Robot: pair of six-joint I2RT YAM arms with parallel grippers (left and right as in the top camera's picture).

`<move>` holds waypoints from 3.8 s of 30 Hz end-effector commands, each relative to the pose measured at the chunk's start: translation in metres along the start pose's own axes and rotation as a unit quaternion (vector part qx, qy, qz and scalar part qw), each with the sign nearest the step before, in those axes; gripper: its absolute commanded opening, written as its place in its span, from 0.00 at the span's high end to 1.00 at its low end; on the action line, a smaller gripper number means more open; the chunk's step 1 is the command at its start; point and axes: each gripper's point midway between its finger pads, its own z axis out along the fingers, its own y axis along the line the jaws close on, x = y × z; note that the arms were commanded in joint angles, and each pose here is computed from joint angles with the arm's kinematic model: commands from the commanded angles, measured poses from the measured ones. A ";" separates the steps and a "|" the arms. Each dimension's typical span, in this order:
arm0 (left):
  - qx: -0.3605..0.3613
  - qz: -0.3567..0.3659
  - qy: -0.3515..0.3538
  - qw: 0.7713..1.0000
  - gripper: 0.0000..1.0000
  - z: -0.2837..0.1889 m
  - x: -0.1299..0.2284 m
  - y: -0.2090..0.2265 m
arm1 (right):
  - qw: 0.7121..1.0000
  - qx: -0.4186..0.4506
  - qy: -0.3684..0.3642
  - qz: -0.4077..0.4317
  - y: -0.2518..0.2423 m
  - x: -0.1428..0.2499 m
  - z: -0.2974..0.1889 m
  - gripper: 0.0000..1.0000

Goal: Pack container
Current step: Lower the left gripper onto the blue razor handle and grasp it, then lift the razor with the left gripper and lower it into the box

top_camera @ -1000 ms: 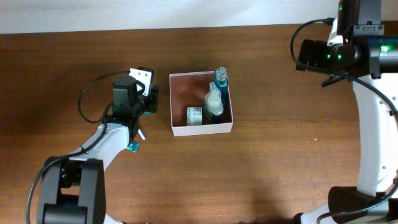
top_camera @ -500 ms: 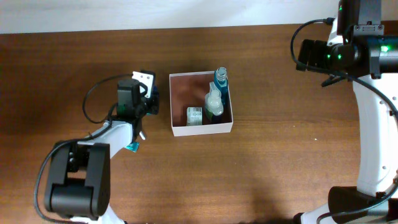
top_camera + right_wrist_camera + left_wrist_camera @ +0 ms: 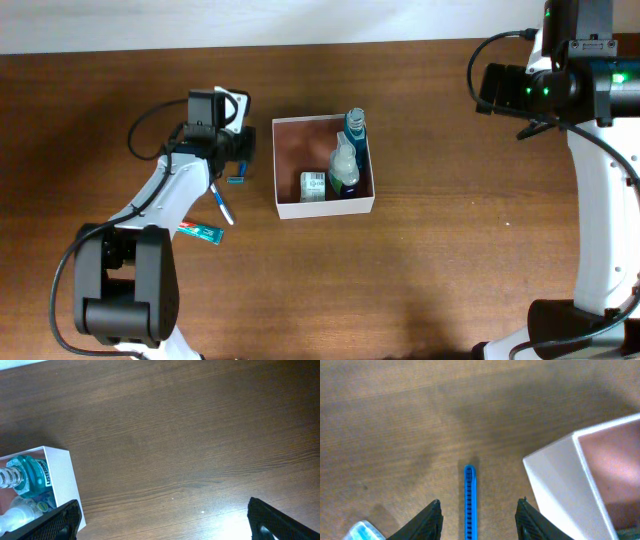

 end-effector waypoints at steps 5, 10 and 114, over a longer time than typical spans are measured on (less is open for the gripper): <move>0.000 0.001 0.036 0.999 0.51 0.017 0.019 0.002 | 1.000 0.007 -0.002 -0.001 -0.003 -0.002 0.000 0.01; 0.021 -0.014 0.058 0.998 0.52 0.030 0.025 0.004 | 1.000 0.007 -0.002 -0.001 -0.003 -0.002 0.000 0.01; 0.091 -0.058 -0.012 0.994 0.99 -0.066 -0.035 -0.086 | 1.000 0.007 -0.002 -0.001 -0.003 -0.002 0.000 0.01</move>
